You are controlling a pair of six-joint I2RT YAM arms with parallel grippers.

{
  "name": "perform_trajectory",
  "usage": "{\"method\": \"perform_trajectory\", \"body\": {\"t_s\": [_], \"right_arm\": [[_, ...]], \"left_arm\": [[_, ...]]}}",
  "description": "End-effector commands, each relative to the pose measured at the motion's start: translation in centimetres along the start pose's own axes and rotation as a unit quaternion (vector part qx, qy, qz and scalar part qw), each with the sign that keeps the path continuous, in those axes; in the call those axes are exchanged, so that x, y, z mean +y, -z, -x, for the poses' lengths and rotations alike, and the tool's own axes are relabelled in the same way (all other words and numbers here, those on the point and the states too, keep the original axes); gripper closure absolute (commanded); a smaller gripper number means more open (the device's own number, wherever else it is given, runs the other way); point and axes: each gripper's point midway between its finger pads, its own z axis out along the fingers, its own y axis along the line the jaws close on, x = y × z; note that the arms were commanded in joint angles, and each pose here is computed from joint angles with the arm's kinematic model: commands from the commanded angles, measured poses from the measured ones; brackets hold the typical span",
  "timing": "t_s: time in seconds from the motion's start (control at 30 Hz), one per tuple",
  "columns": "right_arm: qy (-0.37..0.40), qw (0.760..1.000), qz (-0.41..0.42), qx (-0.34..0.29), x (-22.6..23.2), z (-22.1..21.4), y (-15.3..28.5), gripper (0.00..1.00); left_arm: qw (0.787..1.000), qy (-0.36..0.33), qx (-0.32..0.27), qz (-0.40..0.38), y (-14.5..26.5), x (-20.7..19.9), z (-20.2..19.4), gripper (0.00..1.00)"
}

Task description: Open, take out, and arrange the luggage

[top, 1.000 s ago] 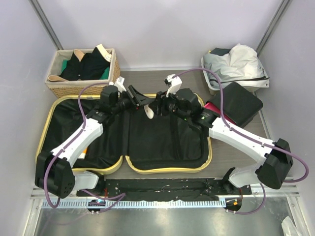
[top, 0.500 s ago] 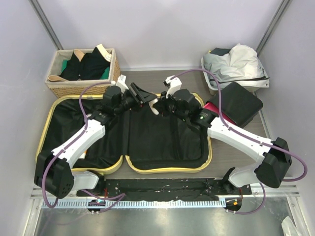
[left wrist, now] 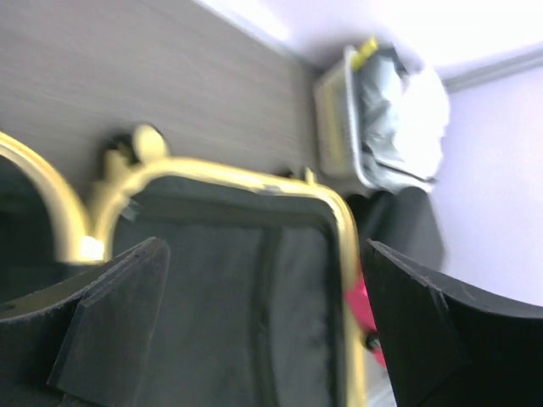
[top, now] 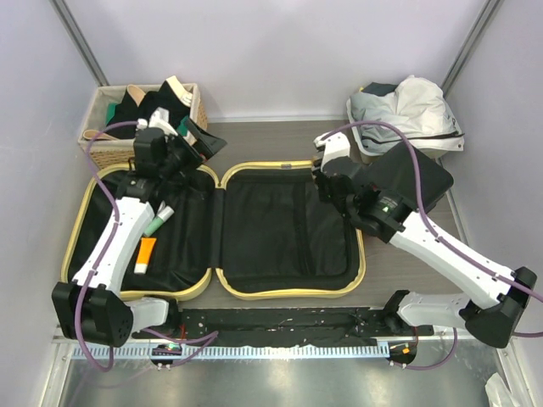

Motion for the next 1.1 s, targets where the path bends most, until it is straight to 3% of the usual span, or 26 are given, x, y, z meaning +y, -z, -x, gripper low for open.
{"method": "perform_trajectory", "body": {"t_s": [0.0, 0.5, 0.63, 0.7, 0.77, 0.87, 1.07], "right_arm": [[0.086, 0.981, -0.148, 0.086, -8.1, -2.2, 2.7, 0.99], [0.2, 0.93, -0.196, 0.24, -12.9, -6.8, 3.7, 0.99], [0.193, 0.924, -0.224, 0.241, -13.9, -6.8, 3.7, 0.96], [0.185, 0.922, -0.241, 0.24, -14.7, -6.5, 3.8, 0.76], [0.185, 0.919, -0.253, 0.239, -15.2, -6.3, 3.8, 0.48], [0.161, 0.924, -0.258, 0.231, -15.2, -5.8, 3.6, 0.25], [0.124, 0.949, -0.231, 0.177, -14.0, -3.3, 2.5, 0.21]], "left_arm": [[0.992, -0.113, -0.007, 0.056, 1.3, 1.1, 2.1, 0.0], [0.976, -0.17, 0.014, 0.135, 0.1, 6.0, 3.3, 0.0], [0.964, -0.196, 0.021, 0.176, 0.8, 7.9, 3.4, 0.0], [0.957, -0.204, 0.019, 0.204, 1.3, 9.1, 3.8, 0.0], [0.952, -0.205, 0.026, 0.225, 1.9, 10.4, 3.7, 0.0], [0.947, -0.192, 0.023, 0.257, 2.8, 12.8, 3.7, 0.0], [0.94, -0.168, 0.032, 0.296, 5.0, 16.3, 2.0, 0.0]]}}
